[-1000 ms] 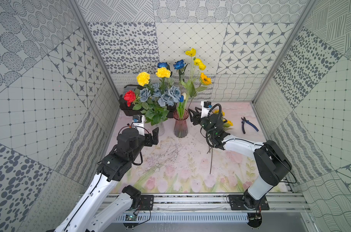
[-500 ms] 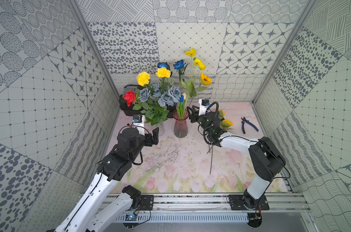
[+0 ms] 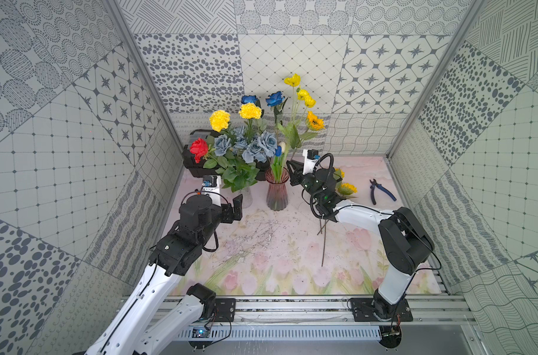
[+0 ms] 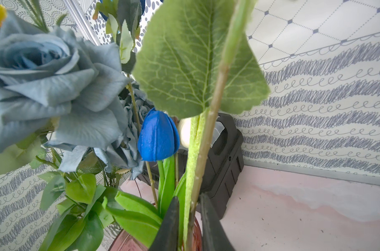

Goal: Pick out yellow flowers from the vase
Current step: Pick up the flower from the vase, then place the flower at the center of the board, then pick up the flower from the vase.

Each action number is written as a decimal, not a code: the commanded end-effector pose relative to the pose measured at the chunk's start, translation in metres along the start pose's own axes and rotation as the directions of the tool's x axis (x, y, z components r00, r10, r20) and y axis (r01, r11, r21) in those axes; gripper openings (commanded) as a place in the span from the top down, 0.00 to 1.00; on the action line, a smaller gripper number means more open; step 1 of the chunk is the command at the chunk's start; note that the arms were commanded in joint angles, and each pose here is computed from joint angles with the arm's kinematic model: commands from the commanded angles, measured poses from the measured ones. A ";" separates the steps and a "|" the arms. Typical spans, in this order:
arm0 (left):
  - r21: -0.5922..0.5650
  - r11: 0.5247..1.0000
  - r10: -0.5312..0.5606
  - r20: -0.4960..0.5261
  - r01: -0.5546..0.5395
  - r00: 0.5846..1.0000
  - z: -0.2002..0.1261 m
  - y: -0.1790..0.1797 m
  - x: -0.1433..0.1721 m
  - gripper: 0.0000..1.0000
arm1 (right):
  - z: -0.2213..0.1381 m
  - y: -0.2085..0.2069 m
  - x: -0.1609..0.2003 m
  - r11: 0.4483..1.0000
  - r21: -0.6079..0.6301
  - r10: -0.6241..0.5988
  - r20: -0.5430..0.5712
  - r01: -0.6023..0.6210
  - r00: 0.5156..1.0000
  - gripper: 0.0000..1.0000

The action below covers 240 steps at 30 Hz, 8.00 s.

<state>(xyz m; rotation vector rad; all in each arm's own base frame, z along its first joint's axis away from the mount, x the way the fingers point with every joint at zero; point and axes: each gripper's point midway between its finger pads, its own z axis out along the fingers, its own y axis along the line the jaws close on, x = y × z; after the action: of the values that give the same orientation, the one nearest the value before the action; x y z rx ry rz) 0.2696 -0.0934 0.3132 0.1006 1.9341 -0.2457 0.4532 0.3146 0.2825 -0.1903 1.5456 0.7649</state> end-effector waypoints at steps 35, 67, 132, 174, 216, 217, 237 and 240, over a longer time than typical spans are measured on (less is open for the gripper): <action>0.029 0.999 -0.017 -0.020 0.018 1.000 0.005 -0.004 0.003 0.02 | -0.052 0.056 -0.126 0.987 -0.111 -0.091 0.222 0.118 0.971 1.00; 0.398 0.917 0.088 -0.148 -0.022 0.985 0.018 -0.077 0.006 0.02 | -0.157 -0.011 -0.180 0.995 0.076 0.076 -0.217 -0.061 0.973 1.00; 0.317 0.948 0.086 -0.146 -0.036 0.986 0.024 -0.060 0.018 0.02 | -0.165 -0.251 0.108 0.746 0.664 0.561 -0.668 0.051 0.488 0.54; 0.292 0.955 0.078 -0.123 -0.039 0.989 0.021 -0.054 0.015 0.02 | -0.056 0.027 -0.060 0.926 -0.353 0.040 -0.255 -0.132 0.966 0.22; 0.289 0.957 0.074 -0.130 -0.033 0.989 0.023 -0.053 0.016 0.02 | 0.040 0.012 -0.030 0.874 -0.425 0.117 -0.287 -0.235 0.951 0.98; 0.290 0.956 0.074 -0.129 -0.034 0.989 0.022 -0.053 0.016 0.01 | 0.040 0.013 -0.031 0.874 -0.426 0.117 -0.285 -0.235 0.951 0.98; 0.289 0.957 0.072 -0.129 -0.032 0.989 0.023 -0.053 0.016 0.02 | 0.021 0.023 -0.060 0.891 -0.426 0.062 -0.224 -0.155 0.973 1.00; 0.288 0.957 0.073 -0.130 -0.033 0.989 0.023 -0.052 0.016 0.02 | 0.018 0.025 -0.068 0.895 -0.425 0.047 -0.206 -0.132 0.978 1.00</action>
<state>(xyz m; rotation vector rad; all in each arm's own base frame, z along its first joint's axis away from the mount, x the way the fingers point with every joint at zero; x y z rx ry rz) 0.2727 -0.1505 0.2950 0.3673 2.0324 -0.4942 0.4769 0.3267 0.3214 -0.5118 1.6394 1.2252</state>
